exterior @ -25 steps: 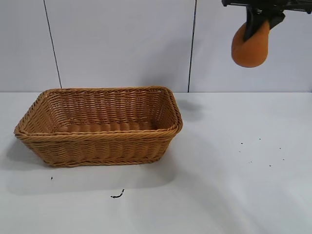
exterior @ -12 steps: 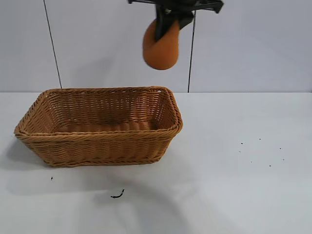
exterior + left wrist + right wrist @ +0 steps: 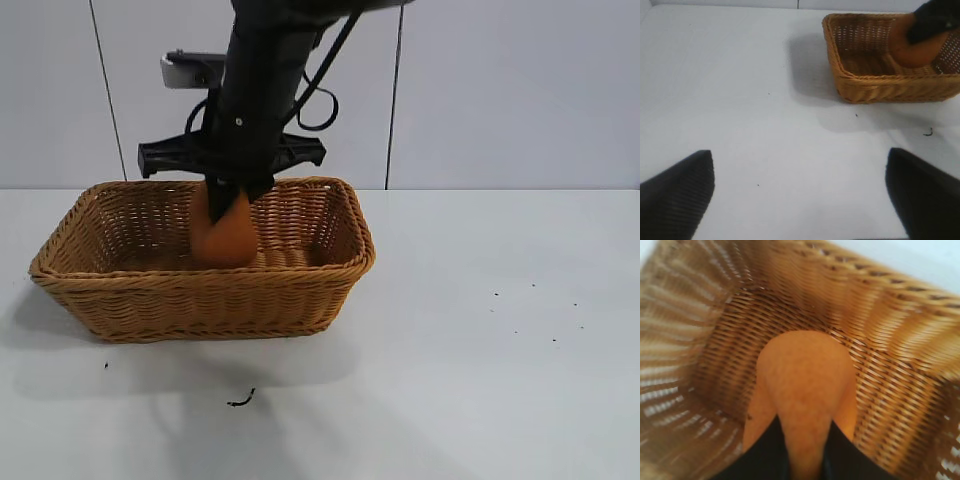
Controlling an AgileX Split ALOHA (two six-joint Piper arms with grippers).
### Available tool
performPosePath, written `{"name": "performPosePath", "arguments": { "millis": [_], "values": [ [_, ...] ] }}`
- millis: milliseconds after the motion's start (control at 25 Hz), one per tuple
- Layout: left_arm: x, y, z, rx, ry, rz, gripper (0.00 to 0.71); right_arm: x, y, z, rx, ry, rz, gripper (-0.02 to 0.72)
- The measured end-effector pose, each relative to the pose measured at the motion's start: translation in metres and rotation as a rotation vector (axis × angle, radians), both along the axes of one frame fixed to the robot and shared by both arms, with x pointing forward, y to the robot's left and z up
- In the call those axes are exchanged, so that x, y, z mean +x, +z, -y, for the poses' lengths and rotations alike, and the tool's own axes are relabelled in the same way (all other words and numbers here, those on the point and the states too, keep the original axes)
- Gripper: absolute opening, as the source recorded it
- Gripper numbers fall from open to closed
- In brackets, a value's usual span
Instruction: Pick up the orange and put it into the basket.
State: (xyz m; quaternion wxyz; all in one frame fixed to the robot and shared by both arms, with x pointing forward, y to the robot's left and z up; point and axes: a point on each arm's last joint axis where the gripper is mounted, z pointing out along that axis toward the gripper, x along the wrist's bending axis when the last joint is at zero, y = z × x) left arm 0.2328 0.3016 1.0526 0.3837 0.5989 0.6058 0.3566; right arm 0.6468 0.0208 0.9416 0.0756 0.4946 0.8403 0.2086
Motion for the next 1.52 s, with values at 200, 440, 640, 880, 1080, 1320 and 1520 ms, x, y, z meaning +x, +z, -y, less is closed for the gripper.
{"name": "performPosePath", "arguments": {
  "millis": [200,440,640,880,1080,1320,1520],
  "values": [
    [0.0,0.0,0.0,0.0,0.0,-0.001,0.666,-0.003,0.024,0.004,-0.028,0.022,0.004,0.68],
    [0.0,0.0,0.0,0.0,0.0,-0.001,0.666,0.002,0.07,0.017,-0.052,0.001,0.018,0.694],
    [0.0,0.0,0.0,0.0,0.0,-0.001,0.666,0.017,0.083,0.046,-0.068,-0.064,-0.002,0.694],
    [0.0,0.0,0.0,0.0,0.0,-0.001,0.666,0.051,0.082,0.112,-0.087,-0.209,-0.023,0.694],
    [0.0,0.0,0.0,0.0,0.0,-0.001,0.666,0.079,0.082,0.189,-0.09,-0.371,-0.027,0.694],
    [0.0,0.0,0.0,0.0,0.0,-0.001,0.666,0.094,0.082,0.276,-0.083,-0.547,-0.037,0.694],
    [0.0,0.0,0.0,0.0,0.0,-0.001,0.666,0.092,0.077,0.315,-0.059,-0.615,-0.078,0.694]
  ]
}}
